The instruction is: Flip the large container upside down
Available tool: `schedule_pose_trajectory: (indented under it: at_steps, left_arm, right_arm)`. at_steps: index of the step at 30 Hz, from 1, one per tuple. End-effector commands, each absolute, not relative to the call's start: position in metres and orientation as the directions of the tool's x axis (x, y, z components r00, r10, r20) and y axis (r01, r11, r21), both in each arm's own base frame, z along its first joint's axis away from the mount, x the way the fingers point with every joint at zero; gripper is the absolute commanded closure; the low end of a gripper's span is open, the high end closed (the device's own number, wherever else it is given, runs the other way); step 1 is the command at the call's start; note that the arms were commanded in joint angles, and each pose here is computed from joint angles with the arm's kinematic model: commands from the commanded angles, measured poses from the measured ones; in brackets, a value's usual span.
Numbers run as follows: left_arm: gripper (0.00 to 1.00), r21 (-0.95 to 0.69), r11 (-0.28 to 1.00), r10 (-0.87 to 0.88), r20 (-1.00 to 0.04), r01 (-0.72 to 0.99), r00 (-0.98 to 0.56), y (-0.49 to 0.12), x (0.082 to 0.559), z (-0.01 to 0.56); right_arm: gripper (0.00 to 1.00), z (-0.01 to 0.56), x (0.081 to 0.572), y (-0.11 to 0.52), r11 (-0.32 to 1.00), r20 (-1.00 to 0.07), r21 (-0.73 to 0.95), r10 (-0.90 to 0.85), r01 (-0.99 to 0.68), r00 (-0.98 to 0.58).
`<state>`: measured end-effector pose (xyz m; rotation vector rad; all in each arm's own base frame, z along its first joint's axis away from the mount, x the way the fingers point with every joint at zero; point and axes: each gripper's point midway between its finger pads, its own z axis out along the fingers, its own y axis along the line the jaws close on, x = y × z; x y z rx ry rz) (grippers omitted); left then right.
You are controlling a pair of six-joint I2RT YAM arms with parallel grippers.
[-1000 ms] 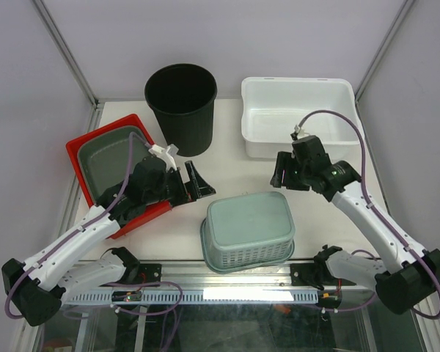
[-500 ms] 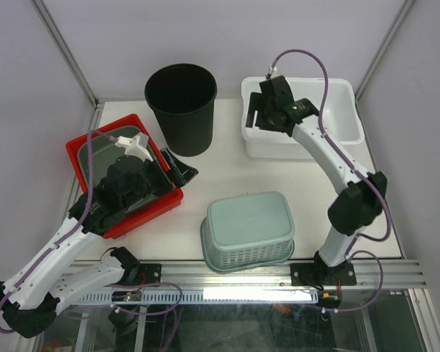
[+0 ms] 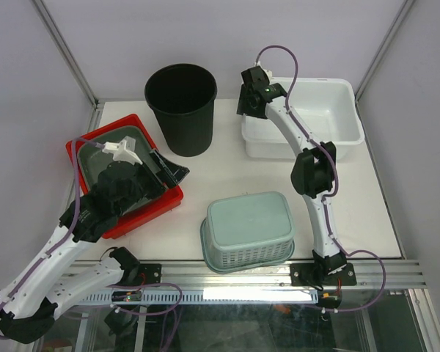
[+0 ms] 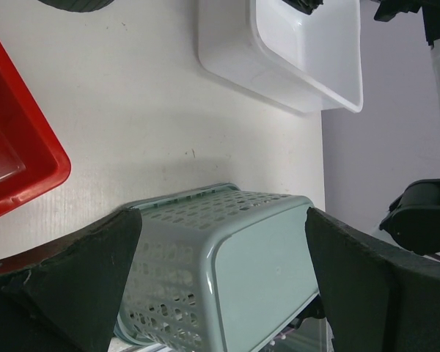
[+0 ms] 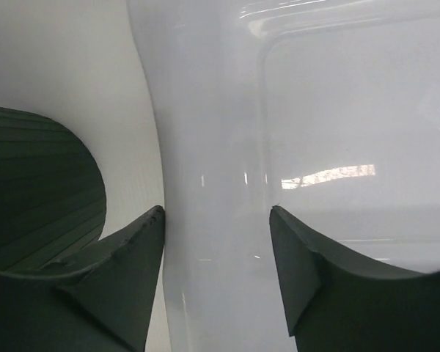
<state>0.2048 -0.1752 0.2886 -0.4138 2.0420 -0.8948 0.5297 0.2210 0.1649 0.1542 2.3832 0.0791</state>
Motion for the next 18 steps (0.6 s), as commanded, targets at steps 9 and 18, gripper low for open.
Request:
schedule_pose_trajectory:
  at_steps: [9,18]
  left_arm:
    - [0.01,-0.730,0.683,-0.590,-0.573,0.028,-0.569,-0.178,0.212,0.291]
    - [0.01,-0.732,0.676,-0.561,-0.584,0.083,-0.587,-0.188,0.212,0.301]
  right_arm:
    - [0.56,0.206,0.551,0.234,0.968,-0.735,0.250,0.190,0.000,-0.650]
    - [0.52,0.160,0.562,0.235,0.975,-0.701,0.219,0.174,0.024,-0.692]
